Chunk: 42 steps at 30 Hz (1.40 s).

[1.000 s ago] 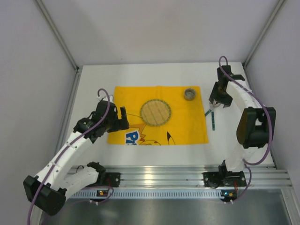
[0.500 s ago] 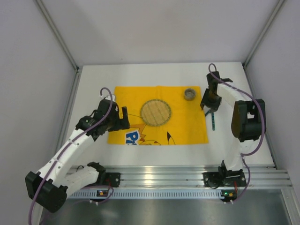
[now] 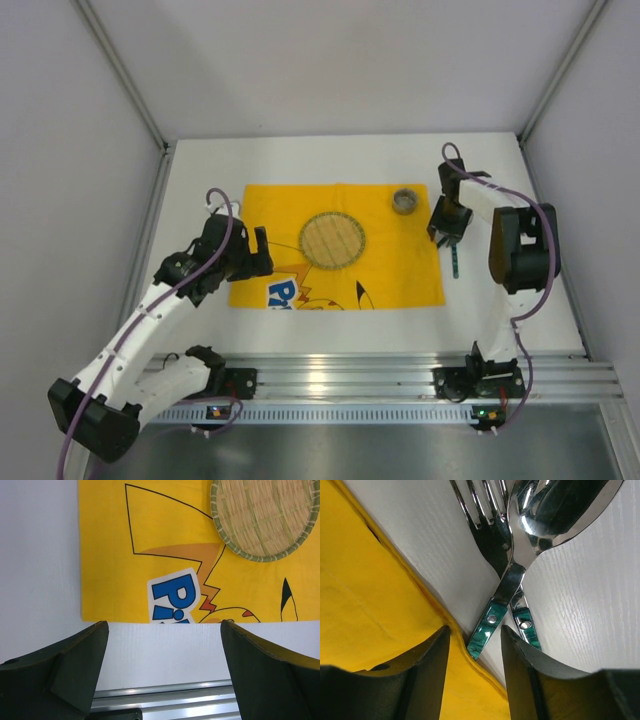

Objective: Set the dinner table for one person

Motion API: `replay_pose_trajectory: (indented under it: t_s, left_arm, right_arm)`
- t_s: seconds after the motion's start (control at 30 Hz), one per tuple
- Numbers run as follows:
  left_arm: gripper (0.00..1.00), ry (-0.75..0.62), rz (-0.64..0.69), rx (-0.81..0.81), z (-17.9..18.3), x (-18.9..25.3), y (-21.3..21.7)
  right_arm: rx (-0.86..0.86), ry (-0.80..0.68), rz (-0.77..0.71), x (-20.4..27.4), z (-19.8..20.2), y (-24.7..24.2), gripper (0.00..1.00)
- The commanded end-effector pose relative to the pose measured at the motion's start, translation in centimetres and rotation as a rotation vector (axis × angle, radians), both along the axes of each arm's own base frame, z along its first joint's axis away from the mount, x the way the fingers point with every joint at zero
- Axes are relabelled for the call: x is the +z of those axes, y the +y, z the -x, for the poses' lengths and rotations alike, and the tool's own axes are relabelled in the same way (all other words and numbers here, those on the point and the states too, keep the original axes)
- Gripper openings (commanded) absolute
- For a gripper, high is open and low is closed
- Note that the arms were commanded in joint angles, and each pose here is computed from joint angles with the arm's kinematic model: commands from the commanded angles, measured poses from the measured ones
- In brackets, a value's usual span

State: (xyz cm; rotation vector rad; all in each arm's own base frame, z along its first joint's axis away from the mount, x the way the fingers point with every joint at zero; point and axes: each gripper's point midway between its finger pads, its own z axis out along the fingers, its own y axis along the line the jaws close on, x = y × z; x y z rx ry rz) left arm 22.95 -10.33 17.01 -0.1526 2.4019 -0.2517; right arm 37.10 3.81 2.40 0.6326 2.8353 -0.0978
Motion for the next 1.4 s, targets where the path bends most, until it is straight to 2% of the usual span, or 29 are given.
replay_pose_trajectory:
  t_s: [0.0,0.37,0.53,0.6,0.8,0.9,1.0,1.1,1.2,1.3,1.37]
  left_arm:
    - [0.99,-0.004,-0.01,0.02,-0.2,-0.2,0.4]
    - [0.99,0.025,-0.021,0.015,-0.8,-1.7,0.0]
    - [0.99,0.04,-0.028,0.017,-0.9,-2.1,-0.1]
    - [0.99,0.045,-0.033,0.019,-0.9,-2.2,0.0]
    - [0.99,0.053,-0.045,0.03,-0.9,-2.4,0.2]
    - [0.99,0.055,-0.047,0.031,-1.0,-2.5,0.2]
    - [0.99,0.06,-0.053,0.037,-1.0,-2.6,0.3]
    - [0.99,0.066,-0.055,0.038,-1.0,-2.8,0.3]
    - [0.99,0.074,-0.056,0.036,-1.0,-3.0,0.3]
    - [0.99,0.086,-0.055,0.023,-0.9,-3.1,0.1]
    - [0.99,0.087,-0.047,0.013,-0.9,-3.1,-0.1]
  right_arm:
    - [-0.047,-0.034,0.023,-0.5,-0.9,-1.4,0.45]
    - [-0.111,-0.057,-0.015,-1.3,-0.3,-3.4,0.4]
    - [-0.113,-0.127,-0.062,-0.4,-1.5,-2.9,0.41]
    - [-0.155,-0.149,-0.072,-0.2,-1.8,-4.1,0.42]
    - [-0.191,-0.118,-0.058,-1.2,-1.6,-5.0,0.41]
    - [-0.19,-0.093,-0.054,-1.9,-1.2,-5.1,0.32]
    - [-0.174,-0.075,-0.047,-2.4,-1.1,-5.1,0.14]
    - [-0.16,-0.063,-0.039,-2.7,-0.9,-5.1,0.01]
    - [-0.154,-0.063,-0.004,-2.3,-1.5,-5.9,0.0]
    - [-0.178,-0.081,0.105,0.1,-2.6,-8.5,0.0]
    - [-0.212,-0.131,0.194,3.5,-3.9,-10.8,0.0]
